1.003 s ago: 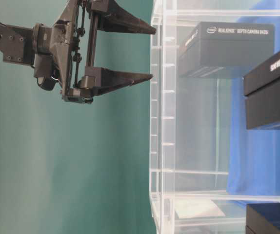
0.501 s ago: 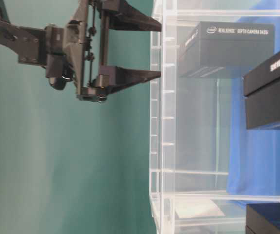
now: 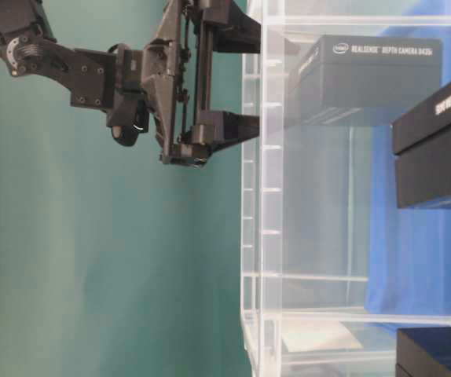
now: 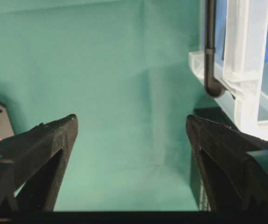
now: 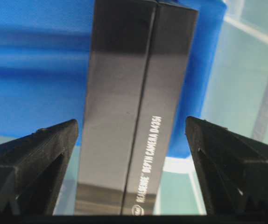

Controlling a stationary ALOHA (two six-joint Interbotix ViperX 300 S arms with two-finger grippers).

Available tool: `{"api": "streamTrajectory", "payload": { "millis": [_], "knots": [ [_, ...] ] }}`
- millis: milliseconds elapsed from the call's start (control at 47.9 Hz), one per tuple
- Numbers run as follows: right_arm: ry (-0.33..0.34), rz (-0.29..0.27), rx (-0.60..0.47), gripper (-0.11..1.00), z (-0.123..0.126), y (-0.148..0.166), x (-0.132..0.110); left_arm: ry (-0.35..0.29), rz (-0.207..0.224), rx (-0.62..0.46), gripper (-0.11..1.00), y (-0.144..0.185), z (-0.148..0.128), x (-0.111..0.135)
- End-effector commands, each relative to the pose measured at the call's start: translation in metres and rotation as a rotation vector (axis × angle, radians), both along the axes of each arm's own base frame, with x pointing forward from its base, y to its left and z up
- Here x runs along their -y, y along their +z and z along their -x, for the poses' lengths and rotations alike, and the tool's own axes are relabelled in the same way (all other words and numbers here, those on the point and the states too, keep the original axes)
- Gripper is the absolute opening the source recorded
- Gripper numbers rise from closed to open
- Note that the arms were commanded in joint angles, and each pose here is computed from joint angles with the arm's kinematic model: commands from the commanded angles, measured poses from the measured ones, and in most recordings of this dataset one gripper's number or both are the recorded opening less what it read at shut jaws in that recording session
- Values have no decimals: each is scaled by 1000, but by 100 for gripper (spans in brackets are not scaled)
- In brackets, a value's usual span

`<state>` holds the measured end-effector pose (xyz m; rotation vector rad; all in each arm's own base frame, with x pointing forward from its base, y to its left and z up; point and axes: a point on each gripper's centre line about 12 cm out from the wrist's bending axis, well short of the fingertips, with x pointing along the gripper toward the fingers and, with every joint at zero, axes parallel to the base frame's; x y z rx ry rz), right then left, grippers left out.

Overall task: Take out the box from the case.
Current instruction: 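Lower the right gripper around the right black box and close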

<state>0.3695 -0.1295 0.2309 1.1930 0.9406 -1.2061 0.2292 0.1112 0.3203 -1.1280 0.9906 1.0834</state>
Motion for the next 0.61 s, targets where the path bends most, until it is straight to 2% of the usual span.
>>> {"api": "streamTrajectory", "payload": {
  "millis": [0, 585],
  "knots": [
    [2, 11, 27, 91, -2, 4, 1, -6, -8, 23, 100, 7, 1, 2],
    [3, -11, -7, 91, -8, -26, 2, -14, -5, 18, 100, 6, 1, 5]
  ]
}}
